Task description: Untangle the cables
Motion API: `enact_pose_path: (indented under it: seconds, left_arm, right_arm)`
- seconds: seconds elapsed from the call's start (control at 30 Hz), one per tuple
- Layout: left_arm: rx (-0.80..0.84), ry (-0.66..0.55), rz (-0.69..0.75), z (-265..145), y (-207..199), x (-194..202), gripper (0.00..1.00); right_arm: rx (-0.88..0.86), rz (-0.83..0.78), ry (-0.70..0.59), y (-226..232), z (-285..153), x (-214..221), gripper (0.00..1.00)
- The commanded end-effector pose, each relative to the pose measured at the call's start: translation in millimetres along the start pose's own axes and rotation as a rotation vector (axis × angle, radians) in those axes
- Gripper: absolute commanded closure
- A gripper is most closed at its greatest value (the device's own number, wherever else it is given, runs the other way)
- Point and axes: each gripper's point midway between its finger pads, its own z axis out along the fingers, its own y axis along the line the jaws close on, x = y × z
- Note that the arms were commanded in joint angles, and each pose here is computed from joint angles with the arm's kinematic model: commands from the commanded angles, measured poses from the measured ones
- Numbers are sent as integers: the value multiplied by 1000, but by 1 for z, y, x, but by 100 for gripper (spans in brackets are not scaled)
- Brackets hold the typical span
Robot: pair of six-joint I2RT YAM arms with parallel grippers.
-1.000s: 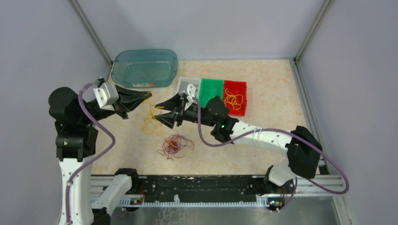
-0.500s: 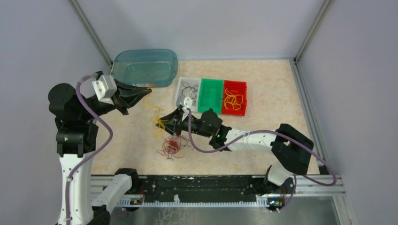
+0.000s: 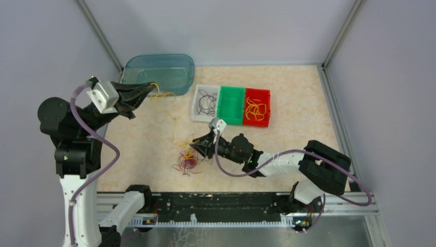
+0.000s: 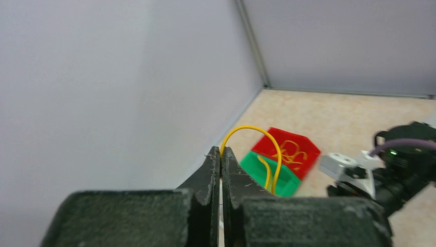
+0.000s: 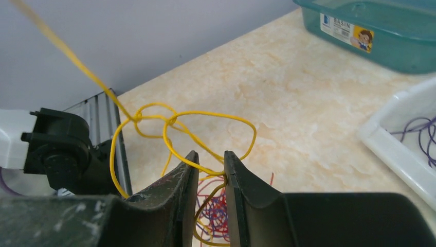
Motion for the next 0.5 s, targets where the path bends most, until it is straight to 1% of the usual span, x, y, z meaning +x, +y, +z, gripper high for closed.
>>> enact_pose_path:
  seconds: [0.0,0.2,0.37,0.47]
  left_arm:
    - [-190,-91,205,-9,34,-50,100]
    - [-368,-149,372,-23,63,-90,100]
    - [-579,-242,557,-45,92,-141,100]
    - [-666,-299,643,-56,101,-168,100]
  right_arm:
    - [65,3,-95,-9,-14,-18,74]
    - [127,15,-89,-21,-30,-6,74]
    - [175,14,-75,-30,-42,2,74]
    - [201,24,-80,-35,-49,5,77]
